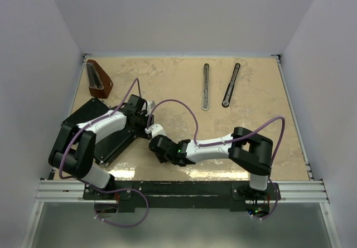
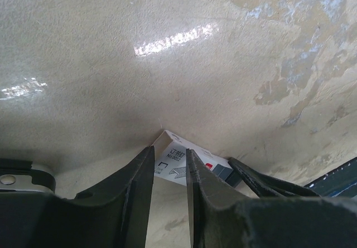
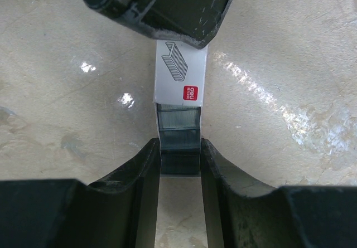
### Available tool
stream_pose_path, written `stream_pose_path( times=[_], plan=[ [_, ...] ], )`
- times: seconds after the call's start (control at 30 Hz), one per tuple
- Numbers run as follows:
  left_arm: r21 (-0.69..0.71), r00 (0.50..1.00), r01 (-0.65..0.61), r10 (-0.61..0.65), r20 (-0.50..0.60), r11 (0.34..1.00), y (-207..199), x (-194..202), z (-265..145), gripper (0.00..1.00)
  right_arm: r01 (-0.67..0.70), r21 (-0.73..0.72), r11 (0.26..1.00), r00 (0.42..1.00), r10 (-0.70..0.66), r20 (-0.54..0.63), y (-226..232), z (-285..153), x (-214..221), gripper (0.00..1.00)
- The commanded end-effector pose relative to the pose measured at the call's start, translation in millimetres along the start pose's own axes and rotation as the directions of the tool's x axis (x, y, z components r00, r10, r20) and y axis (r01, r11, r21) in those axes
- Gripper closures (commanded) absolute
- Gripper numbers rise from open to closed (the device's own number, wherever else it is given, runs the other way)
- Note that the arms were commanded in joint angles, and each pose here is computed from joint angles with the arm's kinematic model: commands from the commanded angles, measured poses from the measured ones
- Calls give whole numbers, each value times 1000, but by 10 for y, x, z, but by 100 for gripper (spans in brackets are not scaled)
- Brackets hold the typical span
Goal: Unload the staples from the stapler
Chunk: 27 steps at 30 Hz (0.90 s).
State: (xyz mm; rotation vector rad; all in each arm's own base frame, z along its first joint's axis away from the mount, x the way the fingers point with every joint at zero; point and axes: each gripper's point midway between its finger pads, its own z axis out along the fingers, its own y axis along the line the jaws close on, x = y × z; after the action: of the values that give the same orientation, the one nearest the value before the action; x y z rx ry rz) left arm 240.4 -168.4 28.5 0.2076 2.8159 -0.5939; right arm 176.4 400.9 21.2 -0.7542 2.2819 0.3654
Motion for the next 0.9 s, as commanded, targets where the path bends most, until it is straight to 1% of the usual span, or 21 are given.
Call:
stream_pose_path(
  times=[0.0, 0.17, 0.23, 0.4, 0.5, 0.63, 0.67, 0.8, 0.87],
  plan=[
    [24, 1000, -24, 24, -10, 999, -46, 25, 27, 67, -57, 59, 997, 997, 54, 56, -88, 6, -178, 68],
    [25, 1000, -23, 23, -8, 999, -54, 21, 25, 67, -58, 62, 996, 997, 54, 54, -98, 14, -158, 68],
    [35, 1000, -25, 25, -6, 999, -68, 15, 21, 67, -44, 43, 998, 998, 42, 51, -60, 26, -163, 68],
    [72, 999, -30, 31, -8, 997, -133, 21, 18, 67, -6, 15, 1000, 996, 4, 86, -14, 14, -280, 67],
    [80, 999, -31, 32, -13, 996, -143, 30, 26, 67, 16, 33, 999, 995, -19, 99, -57, 16, -334, 66],
    [71, 999, -27, 28, -21, 997, -123, 45, 42, 67, 11, 65, 998, 995, -17, 97, -167, 35, -350, 65],
    [69, 999, -23, 24, -24, 997, -118, 54, 44, 67, 9, 79, 997, 995, -17, 96, -209, 30, -355, 64],
    [59, 1000, -22, 23, -20, 998, -104, 43, 41, 67, 12, 88, 996, 996, -20, 90, -252, -32, -356, 50],
    [58, 1000, -21, 23, -21, 998, -104, 43, 42, 67, 17, 86, 996, 997, -24, 80, -269, -76, -335, 46]
  ],
)
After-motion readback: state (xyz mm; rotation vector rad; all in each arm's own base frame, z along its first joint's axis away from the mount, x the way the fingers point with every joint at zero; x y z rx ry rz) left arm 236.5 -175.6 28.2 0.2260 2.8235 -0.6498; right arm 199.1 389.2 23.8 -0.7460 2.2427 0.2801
